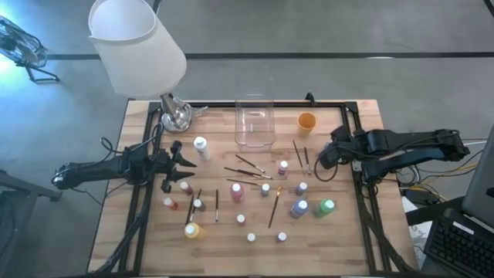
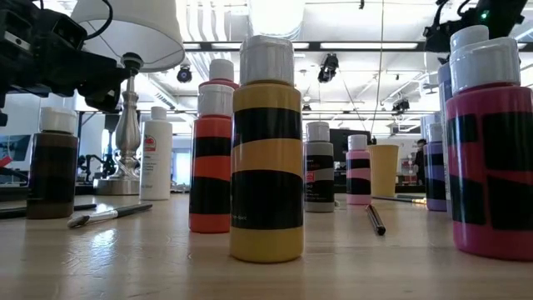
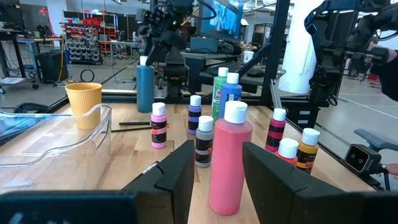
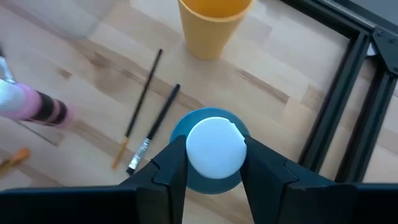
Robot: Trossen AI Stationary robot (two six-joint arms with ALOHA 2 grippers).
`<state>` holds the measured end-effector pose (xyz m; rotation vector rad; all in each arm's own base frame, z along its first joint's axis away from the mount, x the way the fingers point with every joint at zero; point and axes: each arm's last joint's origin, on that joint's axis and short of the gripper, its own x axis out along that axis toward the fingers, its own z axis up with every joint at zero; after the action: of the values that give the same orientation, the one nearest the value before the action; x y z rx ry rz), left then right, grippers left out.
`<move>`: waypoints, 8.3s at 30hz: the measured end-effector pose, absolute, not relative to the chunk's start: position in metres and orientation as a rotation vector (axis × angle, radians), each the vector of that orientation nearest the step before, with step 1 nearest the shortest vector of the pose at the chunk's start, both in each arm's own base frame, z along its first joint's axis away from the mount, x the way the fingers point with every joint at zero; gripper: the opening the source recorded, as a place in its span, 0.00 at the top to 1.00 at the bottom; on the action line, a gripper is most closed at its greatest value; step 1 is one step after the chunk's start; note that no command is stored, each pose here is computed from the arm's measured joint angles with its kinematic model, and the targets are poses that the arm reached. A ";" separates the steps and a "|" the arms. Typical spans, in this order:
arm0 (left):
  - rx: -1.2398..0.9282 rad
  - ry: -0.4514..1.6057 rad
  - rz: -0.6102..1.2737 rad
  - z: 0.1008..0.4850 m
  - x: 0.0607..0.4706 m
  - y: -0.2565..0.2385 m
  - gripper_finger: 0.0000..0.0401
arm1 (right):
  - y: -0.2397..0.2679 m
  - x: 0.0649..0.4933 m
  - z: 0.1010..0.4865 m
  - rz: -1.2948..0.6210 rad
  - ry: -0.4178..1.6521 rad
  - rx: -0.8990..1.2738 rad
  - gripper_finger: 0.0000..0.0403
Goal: Pick & Place Paint Supplies
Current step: Put the big blue paint bottle into the bin, then put the big green paint bottle into the bin
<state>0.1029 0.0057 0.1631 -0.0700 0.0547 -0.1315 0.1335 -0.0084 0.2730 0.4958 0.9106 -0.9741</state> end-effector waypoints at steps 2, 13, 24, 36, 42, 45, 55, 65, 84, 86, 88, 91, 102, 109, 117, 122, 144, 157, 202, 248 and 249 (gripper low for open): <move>-0.070 0.055 -0.132 0.163 0.103 0.006 0.65 | -0.008 0.135 0.279 -0.961 0.889 0.500 0.71; -0.070 0.055 -0.132 0.163 0.103 0.006 0.65 | -0.010 0.154 0.318 -0.838 0.683 0.485 0.71; -0.070 0.055 -0.132 0.163 0.103 0.006 0.65 | -0.027 0.190 0.363 -0.805 0.600 0.387 0.70; -0.070 0.054 -0.132 0.163 0.103 0.006 0.65 | -0.069 0.255 0.383 -0.826 0.689 0.279 0.69; -0.070 0.055 -0.132 0.163 0.103 0.006 0.65 | -0.100 0.279 0.378 -0.862 0.734 0.274 0.72; -0.070 0.055 -0.132 0.163 0.103 0.006 0.65 | -0.115 0.289 0.374 -0.833 0.742 0.309 0.70; -0.070 0.055 -0.131 0.163 0.103 0.006 0.65 | -0.154 0.319 0.368 -0.790 0.747 0.268 0.72; -0.070 0.055 -0.132 0.163 0.103 0.006 0.65 | -0.193 0.340 0.352 -0.742 0.759 0.301 0.70; -0.070 0.055 -0.131 0.163 0.103 0.006 0.65 | -0.227 0.349 0.316 -0.732 0.796 0.253 0.72; -0.070 0.055 -0.131 0.163 0.103 0.006 0.65 | -0.229 0.349 0.314 -0.721 0.803 0.263 0.70; -0.070 0.054 -0.131 0.163 0.103 0.006 0.65 | -0.231 0.349 0.310 -0.702 0.808 0.278 0.67; -0.070 0.054 -0.132 0.163 0.103 0.006 0.65 | -0.234 0.351 0.301 -0.701 0.835 0.275 0.67; -0.070 0.055 -0.132 0.163 0.103 0.006 0.65 | -0.248 0.368 0.258 -0.686 0.924 0.263 0.68; -0.070 0.055 -0.131 0.163 0.103 0.006 0.65 | -0.250 0.368 0.255 -0.690 0.928 0.271 0.67; -0.070 0.054 -0.131 0.163 0.103 0.006 0.65 | -0.248 0.364 0.259 -0.692 0.937 0.279 0.70; -0.070 0.055 -0.132 0.163 0.103 0.006 0.65 | -0.251 0.359 0.259 -0.706 0.958 0.299 0.62; -0.070 0.054 -0.131 0.163 0.103 0.006 0.65 | -0.253 0.353 0.267 -0.728 0.953 0.257 0.49; -0.070 0.055 -0.131 0.163 0.103 0.006 0.65 | -0.229 0.334 0.316 -0.710 0.883 0.245 0.36; -0.070 0.054 -0.132 0.163 0.103 0.006 0.65 | 0.107 0.203 0.413 -0.306 1.023 0.299 0.47; -0.070 0.054 -0.132 0.163 0.103 0.006 0.65 | 0.171 0.151 0.311 -0.620 1.156 0.436 0.45; -0.070 0.054 -0.132 0.163 0.103 0.006 0.65 | 0.171 0.150 0.309 -0.628 1.156 0.437 0.45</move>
<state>0.1028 0.0057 0.1631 -0.0703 0.0544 -0.1316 0.1504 0.1705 0.3090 0.4369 1.1565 -0.6283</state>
